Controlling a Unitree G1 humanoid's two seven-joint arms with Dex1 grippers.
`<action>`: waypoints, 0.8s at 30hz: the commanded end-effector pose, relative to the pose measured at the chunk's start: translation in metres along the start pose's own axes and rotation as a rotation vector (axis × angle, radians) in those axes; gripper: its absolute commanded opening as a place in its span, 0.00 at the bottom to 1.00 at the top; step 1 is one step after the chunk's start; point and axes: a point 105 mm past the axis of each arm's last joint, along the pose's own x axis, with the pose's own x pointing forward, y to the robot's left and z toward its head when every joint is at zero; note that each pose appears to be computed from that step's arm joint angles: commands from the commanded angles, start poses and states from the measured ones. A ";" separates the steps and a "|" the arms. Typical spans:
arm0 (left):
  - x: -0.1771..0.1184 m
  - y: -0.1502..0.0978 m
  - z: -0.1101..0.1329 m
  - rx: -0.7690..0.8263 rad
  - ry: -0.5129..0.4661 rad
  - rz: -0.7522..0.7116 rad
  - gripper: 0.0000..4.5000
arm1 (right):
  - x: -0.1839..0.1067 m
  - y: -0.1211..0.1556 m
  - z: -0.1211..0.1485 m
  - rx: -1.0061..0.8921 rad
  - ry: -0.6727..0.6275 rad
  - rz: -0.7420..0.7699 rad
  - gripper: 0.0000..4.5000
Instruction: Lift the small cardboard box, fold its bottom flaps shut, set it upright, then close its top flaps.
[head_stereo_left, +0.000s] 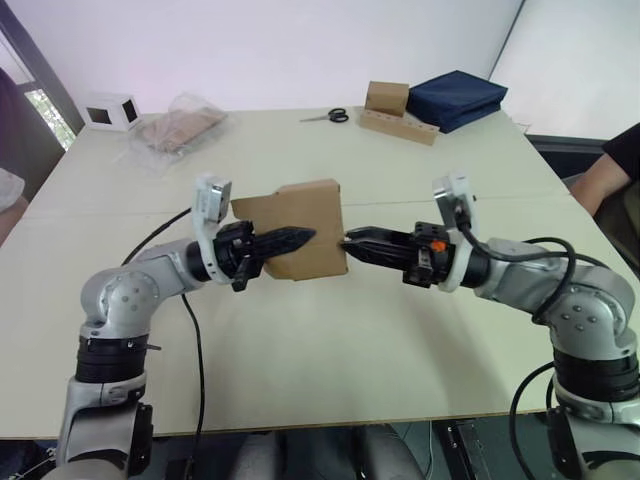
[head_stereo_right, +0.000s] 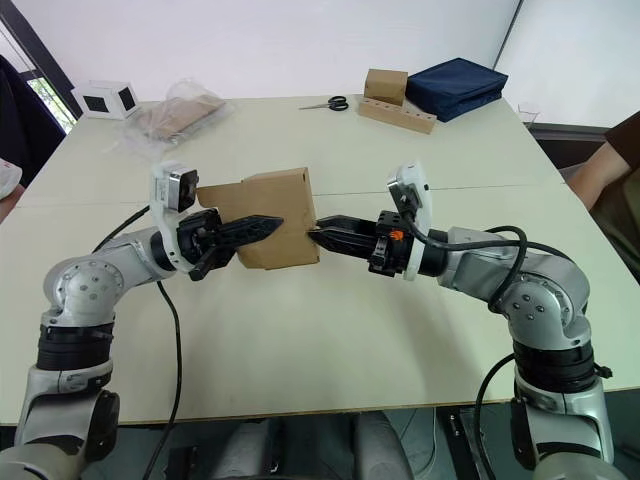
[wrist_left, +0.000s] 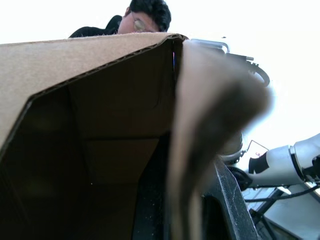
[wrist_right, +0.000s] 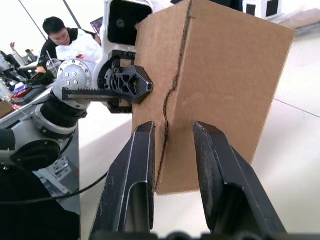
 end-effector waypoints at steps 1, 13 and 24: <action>0.002 -0.009 0.008 0.033 0.000 -0.043 0.00 | -0.008 -0.001 0.010 -0.023 -0.035 -0.003 0.26; 0.000 -0.010 0.012 0.034 -0.002 -0.052 0.00 | -0.013 -0.009 -0.002 -0.063 0.010 -0.035 0.01; 0.006 -0.014 0.003 0.009 0.007 -0.075 0.00 | 0.010 0.006 -0.007 -0.063 -0.003 0.044 0.01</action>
